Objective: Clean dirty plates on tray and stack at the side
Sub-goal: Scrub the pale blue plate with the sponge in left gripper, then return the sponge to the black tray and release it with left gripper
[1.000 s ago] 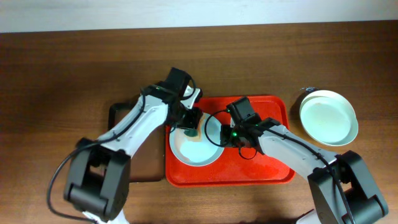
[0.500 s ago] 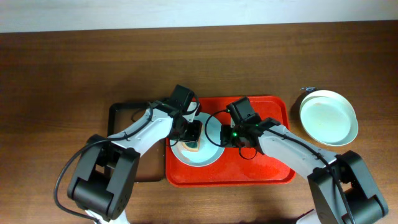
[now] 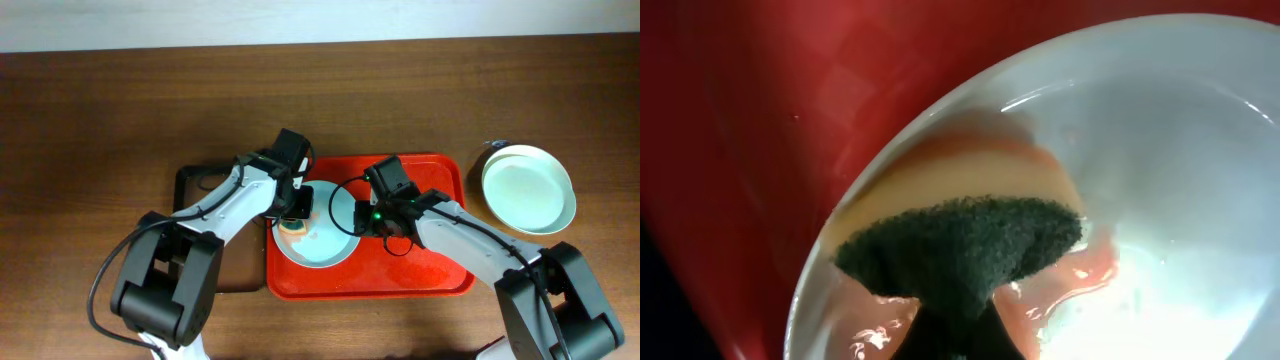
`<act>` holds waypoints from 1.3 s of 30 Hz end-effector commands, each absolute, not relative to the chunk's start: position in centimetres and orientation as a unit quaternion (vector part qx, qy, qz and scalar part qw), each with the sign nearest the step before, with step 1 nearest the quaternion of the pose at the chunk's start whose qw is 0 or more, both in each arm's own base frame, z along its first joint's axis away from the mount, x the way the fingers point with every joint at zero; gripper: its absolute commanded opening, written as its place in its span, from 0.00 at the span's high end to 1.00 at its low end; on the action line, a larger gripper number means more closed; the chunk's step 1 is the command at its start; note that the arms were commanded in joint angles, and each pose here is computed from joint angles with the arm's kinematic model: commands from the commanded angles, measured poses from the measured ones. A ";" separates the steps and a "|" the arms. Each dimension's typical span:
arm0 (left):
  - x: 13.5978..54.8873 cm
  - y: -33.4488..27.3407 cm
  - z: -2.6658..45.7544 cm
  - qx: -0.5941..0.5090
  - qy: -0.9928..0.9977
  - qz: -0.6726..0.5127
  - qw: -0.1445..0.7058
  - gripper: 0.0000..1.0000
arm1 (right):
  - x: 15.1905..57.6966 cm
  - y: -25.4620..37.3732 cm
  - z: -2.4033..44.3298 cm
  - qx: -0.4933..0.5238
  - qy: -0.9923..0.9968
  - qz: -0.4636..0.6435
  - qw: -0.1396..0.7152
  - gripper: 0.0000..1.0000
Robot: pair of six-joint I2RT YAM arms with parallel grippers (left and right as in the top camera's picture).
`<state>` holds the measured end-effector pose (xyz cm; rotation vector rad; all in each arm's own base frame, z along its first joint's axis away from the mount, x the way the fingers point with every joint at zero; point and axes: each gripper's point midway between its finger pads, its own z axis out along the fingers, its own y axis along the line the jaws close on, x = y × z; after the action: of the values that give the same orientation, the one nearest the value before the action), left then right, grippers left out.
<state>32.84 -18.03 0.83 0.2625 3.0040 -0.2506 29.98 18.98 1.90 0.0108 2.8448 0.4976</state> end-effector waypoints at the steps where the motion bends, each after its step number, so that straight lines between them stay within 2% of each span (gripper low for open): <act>1: 30.3 -20.0 -1.3 0.082 0.986 -0.146 -0.012 1.00 | 29.7 19.1 1.7 0.000 0.978 0.173 0.121 0.96; 4: 29.7 -23.6 1.2 0.121 0.959 -0.256 -0.026 1.00 | 29.7 19.1 1.6 0.000 0.978 0.172 0.121 0.96; 6: 31.5 -23.9 5.4 0.131 0.951 -0.278 0.030 1.00 | 29.7 19.1 1.7 0.000 0.978 0.173 0.121 0.96; 8: 32.8 -23.0 8.1 0.135 0.953 -0.257 0.087 1.00 | 29.7 19.1 1.6 0.000 0.978 0.172 0.121 0.96; 10: 33.3 -22.0 8.6 0.134 0.959 -0.222 0.110 1.00 | 29.7 19.1 1.7 0.001 0.978 0.172 0.121 0.96; 12: 33.2 -20.3 7.6 0.127 0.972 -0.164 0.108 1.00 | 29.6 19.0 1.2 0.002 0.979 0.169 0.115 0.96; 18: 32.8 -19.5 5.7 0.125 0.979 -0.130 0.093 1.00 | 29.6 18.9 0.3 0.003 0.980 0.164 0.108 0.96; 22: 31.4 -18.9 -0.5 0.085 0.991 -0.103 0.008 1.00 | 29.6 19.0 0.4 0.002 0.980 0.166 0.109 0.96; 24: 30.1 -20.4 -1.4 0.086 0.985 -0.148 -0.030 1.00 | 29.6 19.0 0.4 0.002 0.980 0.166 0.109 0.96; 25: 30.0 -21.8 -0.2 0.103 0.975 -0.192 -0.032 1.00 | 29.6 19.0 0.4 0.002 0.980 0.166 0.108 0.96; 26: 30.8 -23.9 3.9 0.129 0.952 -0.277 -0.007 1.00 | 29.6 19.0 0.3 0.002 0.980 0.166 0.108 0.96; 28: 33.2 -22.6 8.8 0.121 0.947 -0.290 0.065 1.00 | 29.6 19.0 0.3 0.002 0.980 0.166 0.108 0.96; 30: 35.6 -16.8 12.1 0.065 0.967 -0.198 0.149 1.00 | 29.5 19.0 0.3 0.002 0.980 0.166 0.107 0.96; 31: 35.6 -13.4 12.3 0.027 0.978 -0.134 0.158 1.00 | 29.5 19.0 0.3 0.002 0.980 0.166 0.108 0.96; 34: 33.6 -5.8 10.5 -0.049 0.993 0.013 0.109 1.00 | 29.5 19.0 0.4 0.002 0.980 0.167 0.106 0.96; 39: 29.5 -3.3 3.2 -0.058 0.996 0.063 0.019 1.00 | 29.5 19.1 0.4 0.002 0.980 0.169 0.106 0.96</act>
<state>31.46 -4.60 6.44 -0.1556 3.0206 0.0870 30.07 19.18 1.33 0.0093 2.8517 0.5055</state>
